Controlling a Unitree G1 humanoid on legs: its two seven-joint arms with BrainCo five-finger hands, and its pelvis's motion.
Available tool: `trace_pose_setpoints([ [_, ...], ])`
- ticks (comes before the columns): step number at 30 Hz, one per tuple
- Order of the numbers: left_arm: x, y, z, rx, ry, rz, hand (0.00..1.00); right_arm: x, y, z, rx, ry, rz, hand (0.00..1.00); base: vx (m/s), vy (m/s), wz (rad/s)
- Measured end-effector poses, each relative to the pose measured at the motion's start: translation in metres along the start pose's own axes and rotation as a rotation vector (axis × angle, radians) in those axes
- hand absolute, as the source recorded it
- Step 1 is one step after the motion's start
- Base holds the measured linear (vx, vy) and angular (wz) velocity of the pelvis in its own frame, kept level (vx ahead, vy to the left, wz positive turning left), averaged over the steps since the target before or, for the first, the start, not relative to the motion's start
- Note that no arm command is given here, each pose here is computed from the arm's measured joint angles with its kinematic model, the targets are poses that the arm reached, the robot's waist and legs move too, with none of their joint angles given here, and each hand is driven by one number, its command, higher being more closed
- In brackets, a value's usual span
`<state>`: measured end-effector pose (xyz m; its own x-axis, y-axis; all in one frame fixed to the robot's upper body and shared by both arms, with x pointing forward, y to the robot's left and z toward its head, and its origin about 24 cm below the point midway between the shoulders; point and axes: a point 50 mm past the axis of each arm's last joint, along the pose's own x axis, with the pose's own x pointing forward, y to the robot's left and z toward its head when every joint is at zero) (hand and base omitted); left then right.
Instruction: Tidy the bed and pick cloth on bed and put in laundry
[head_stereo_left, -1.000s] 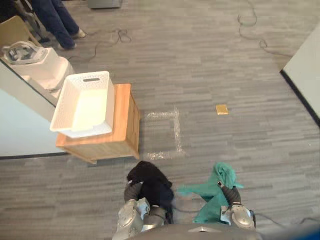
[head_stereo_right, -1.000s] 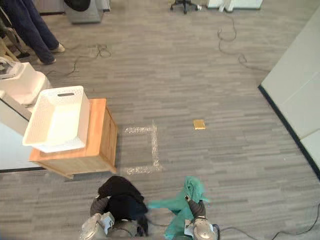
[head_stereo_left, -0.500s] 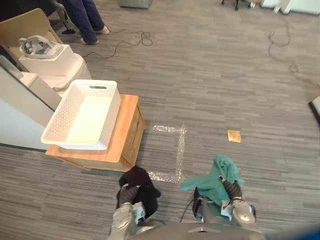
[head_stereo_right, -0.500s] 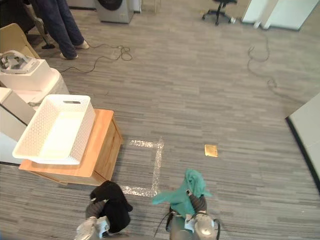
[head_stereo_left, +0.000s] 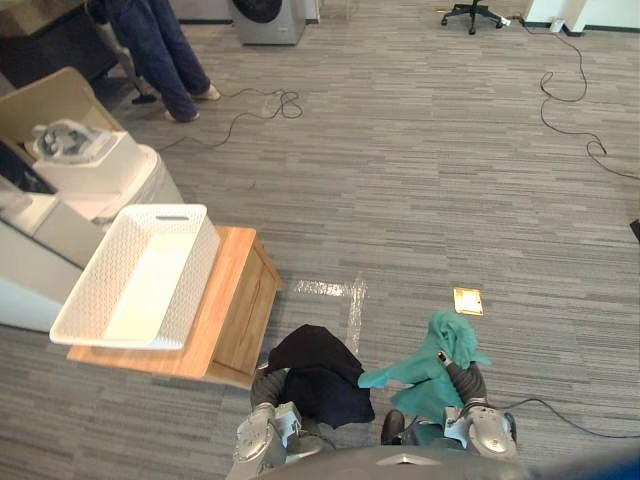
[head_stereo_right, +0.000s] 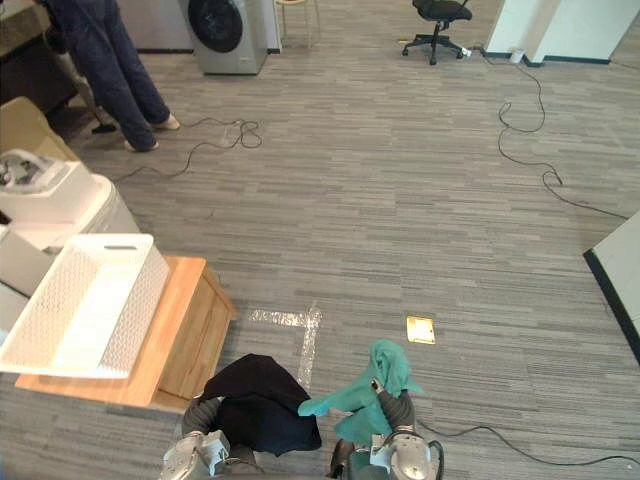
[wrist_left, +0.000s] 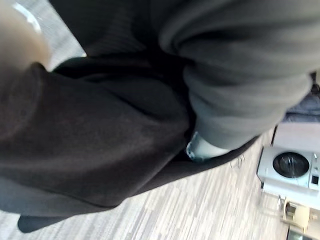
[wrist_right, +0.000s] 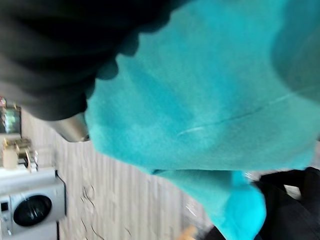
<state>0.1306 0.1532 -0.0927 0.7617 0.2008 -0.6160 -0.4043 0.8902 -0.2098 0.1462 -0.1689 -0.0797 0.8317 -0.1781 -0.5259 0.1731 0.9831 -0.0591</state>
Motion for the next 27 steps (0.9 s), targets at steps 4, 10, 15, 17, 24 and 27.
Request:
trace_pose_setpoints([
  [4,0.0,0.0,0.001,0.0,-0.003,-0.001,1.0,0.004,-0.008,0.005,-0.023,-0.017,-0.013,1.0,0.4,0.105,-0.03],
  [10,0.0,0.004,0.006,-0.017,-0.025,0.021,1.0,0.004,-0.003,-0.002,-0.013,0.017,-0.01,1.0,0.37,0.189,0.17],
  [15,0.0,0.006,0.007,0.009,-0.027,0.021,1.0,0.008,0.002,-0.008,-0.002,0.055,-0.005,1.0,0.27,0.187,0.36],
  [17,-0.002,0.013,0.007,0.021,-0.027,0.035,1.0,0.007,0.006,-0.013,0.0,0.074,0.006,1.0,0.32,0.132,0.6],
  [24,-0.001,0.017,0.013,0.058,-0.048,0.043,1.0,0.007,0.012,-0.014,0.013,0.081,0.018,1.0,0.4,-0.036,1.37],
  [27,0.001,0.014,0.013,0.058,-0.046,0.039,1.0,0.005,0.012,-0.013,0.018,0.069,0.017,1.0,0.28,-0.275,1.57],
])
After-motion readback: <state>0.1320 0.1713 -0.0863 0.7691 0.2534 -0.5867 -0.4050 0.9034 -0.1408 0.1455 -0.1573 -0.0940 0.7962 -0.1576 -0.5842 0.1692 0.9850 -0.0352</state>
